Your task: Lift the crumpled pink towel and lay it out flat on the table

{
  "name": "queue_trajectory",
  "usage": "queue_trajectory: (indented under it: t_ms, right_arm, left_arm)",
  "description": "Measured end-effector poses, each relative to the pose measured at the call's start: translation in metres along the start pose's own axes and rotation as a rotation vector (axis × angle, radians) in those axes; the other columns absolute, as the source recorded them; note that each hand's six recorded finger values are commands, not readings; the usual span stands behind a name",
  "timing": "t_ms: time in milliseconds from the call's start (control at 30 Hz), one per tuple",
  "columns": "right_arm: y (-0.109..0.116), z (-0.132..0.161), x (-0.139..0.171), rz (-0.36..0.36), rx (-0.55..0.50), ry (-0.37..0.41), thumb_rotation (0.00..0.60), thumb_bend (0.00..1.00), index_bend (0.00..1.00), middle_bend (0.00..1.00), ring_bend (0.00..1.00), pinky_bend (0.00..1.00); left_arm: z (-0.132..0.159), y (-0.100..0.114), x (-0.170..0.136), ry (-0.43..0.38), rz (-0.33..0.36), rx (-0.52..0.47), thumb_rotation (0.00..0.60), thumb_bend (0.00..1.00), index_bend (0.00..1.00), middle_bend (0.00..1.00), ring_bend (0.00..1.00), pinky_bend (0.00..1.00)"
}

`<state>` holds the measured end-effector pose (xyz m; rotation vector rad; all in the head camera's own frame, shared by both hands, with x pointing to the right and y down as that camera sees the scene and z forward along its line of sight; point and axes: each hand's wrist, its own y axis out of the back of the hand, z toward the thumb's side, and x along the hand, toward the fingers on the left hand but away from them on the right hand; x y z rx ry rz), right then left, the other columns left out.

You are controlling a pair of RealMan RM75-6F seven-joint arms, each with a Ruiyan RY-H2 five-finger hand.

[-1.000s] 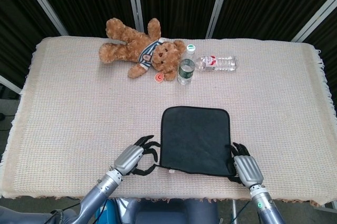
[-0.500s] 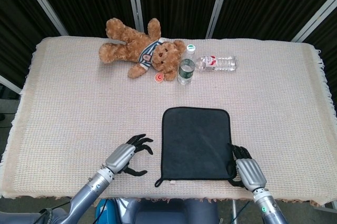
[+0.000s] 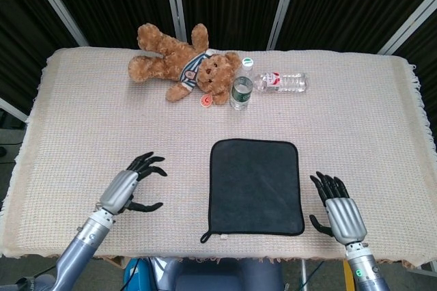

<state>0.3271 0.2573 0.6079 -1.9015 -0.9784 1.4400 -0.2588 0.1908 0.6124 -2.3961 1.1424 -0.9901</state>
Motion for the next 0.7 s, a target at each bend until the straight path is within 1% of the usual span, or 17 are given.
queue_trajectory:
  t_ms: [100,167,233,300,333,433,467,533,633,700]
  right_arm:
    - [0.014,-0.009,-0.003,-0.03,-0.006,-0.013,0.6,0.33,0.0,0.0,0.0,0.0]
    - [0.027,-0.018,-0.005,-0.067,0.009,-0.029,0.6,0.33,0.0,0.0,0.0,0.0]
    - [0.033,-0.024,-0.005,-0.085,0.011,-0.038,0.6,0.33,0.0,0.0,0.0,0.0]
    - [0.038,-0.03,-0.006,-0.093,-0.003,-0.044,0.6,0.33,0.0,0.0,0.0,0.0]
    - [0.04,-0.032,-0.006,-0.096,-0.01,-0.045,0.6,0.33,0.0,0.0,0.0,0.0]
    - [0.047,-0.04,-0.005,-0.11,-0.004,-0.041,0.6,0.33,0.0,0.0,0.0,0.0]
    - [0.047,-0.042,-0.005,-0.112,0.005,-0.039,0.6,0.32,0.0,0.0,0.0,0.0]
    - [0.046,-0.042,-0.004,-0.113,0.024,-0.038,0.6,0.31,0.0,0.0,0.0,0.0]
    - [0.038,-0.039,0.001,-0.107,0.056,-0.031,0.6,0.31,0.0,0.0,0.0,0.0]
    - [0.035,-0.035,0.003,-0.11,0.068,-0.022,0.6,0.31,0.0,0.0,0.0,0.0]
  left_arm:
    - [-0.012,0.027,-0.018,0.037,0.072,0.052,0.6,0.21,0.32,0.12,0.0,0.0]
    - [-0.022,0.045,-0.035,0.07,0.121,0.099,0.6,0.21,0.3,0.11,0.0,0.0]
    - [-0.032,0.06,-0.055,0.111,0.164,0.142,0.6,0.21,0.28,0.1,0.0,0.0]
    - [-0.041,0.073,-0.074,0.154,0.202,0.183,0.6,0.2,0.24,0.09,0.0,0.0]
    - [-0.046,0.08,-0.086,0.181,0.227,0.209,0.6,0.18,0.21,0.07,0.0,0.0]
    - [-0.055,0.093,-0.11,0.237,0.275,0.286,0.6,0.1,0.11,0.01,0.0,0.0]
    - [-0.057,0.096,-0.115,0.251,0.283,0.315,0.6,0.07,0.08,0.0,0.0,0.0]
    - [-0.063,0.101,-0.126,0.286,0.281,0.391,0.6,0.06,0.06,0.0,0.0,0.0]
    - [-0.073,0.109,-0.144,0.35,0.265,0.506,0.6,0.06,0.05,0.0,0.0,0.0]
    - [-0.079,0.114,-0.156,0.387,0.266,0.56,0.6,0.06,0.05,0.0,0.0,0.0]
